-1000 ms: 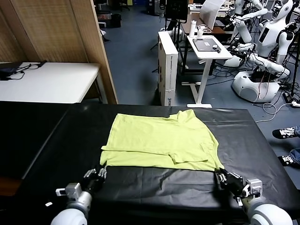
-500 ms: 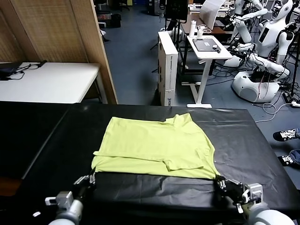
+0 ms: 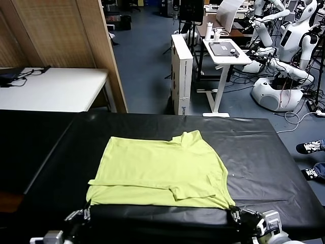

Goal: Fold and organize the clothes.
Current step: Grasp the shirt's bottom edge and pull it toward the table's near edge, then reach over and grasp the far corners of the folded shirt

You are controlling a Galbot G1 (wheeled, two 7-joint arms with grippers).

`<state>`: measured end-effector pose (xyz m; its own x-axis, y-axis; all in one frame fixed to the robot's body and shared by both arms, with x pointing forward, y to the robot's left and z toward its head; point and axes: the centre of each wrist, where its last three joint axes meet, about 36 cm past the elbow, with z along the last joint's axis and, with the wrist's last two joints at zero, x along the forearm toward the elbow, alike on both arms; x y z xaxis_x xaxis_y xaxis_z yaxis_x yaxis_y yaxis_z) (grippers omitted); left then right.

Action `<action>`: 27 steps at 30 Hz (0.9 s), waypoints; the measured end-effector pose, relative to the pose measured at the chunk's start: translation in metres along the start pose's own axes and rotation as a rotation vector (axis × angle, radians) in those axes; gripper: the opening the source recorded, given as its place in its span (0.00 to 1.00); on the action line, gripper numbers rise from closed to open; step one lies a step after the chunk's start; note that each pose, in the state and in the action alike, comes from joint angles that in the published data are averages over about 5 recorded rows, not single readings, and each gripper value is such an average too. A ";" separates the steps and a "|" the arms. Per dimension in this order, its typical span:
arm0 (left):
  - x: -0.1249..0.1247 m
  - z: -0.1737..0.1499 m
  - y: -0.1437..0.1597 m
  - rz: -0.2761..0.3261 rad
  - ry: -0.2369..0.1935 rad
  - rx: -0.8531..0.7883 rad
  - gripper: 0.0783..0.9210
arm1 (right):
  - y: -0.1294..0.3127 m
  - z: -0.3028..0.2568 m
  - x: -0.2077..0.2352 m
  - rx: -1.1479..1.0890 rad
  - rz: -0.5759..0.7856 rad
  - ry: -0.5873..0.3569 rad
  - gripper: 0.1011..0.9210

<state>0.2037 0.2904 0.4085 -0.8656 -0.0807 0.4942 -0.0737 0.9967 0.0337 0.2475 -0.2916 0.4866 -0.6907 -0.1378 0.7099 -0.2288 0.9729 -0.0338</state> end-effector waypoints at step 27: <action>-0.018 -0.058 0.013 0.016 0.002 0.092 0.98 | -0.024 -0.073 -0.016 0.014 -0.104 -0.202 0.98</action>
<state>0.2467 0.3054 0.4505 -0.8662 -0.0649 0.4954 -0.1055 0.9929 -0.0545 0.3142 -0.2993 0.5278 -0.7857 -0.2730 0.5551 -0.3143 0.9491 0.0219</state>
